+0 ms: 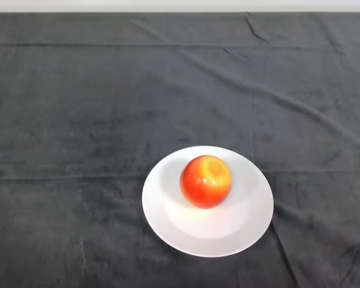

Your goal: Move the apple to the plate

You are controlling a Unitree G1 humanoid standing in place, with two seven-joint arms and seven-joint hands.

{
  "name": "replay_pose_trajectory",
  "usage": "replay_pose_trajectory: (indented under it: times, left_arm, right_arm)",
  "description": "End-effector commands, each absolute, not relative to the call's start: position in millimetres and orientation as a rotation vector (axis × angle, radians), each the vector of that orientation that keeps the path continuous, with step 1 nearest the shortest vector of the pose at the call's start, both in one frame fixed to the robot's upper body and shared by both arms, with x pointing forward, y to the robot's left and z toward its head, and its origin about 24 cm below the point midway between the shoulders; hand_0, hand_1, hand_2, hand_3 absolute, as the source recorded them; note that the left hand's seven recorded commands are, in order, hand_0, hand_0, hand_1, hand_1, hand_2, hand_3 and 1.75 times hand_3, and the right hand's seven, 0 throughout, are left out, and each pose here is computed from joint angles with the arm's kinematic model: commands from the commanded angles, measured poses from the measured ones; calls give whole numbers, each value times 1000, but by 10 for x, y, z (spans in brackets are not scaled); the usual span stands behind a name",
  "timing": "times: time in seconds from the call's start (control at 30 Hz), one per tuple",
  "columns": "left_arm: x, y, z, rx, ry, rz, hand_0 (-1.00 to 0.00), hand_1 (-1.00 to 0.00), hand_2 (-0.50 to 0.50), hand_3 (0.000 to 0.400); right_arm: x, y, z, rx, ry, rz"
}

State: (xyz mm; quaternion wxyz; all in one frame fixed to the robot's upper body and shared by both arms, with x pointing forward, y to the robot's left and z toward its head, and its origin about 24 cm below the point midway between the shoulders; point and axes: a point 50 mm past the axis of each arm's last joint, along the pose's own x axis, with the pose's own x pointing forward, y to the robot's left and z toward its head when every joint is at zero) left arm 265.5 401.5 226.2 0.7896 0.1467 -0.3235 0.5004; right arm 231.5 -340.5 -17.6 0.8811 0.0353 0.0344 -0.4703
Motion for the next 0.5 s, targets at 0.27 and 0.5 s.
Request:
replay_pose_trajectory:
  times: [0.27, 0.5]
  left_arm:
    - [2628, 4085, 2304, 330, -696, 1092, 0, 0, 0, 0]
    - [2626, 4088, 2306, 328, -695, 1089, 0, 0, 0, 0]
  right_arm:
    - [2089, -3305, -511, 112, 249, -1019]
    - [2089, -3305, -511, 112, 249, -1019]
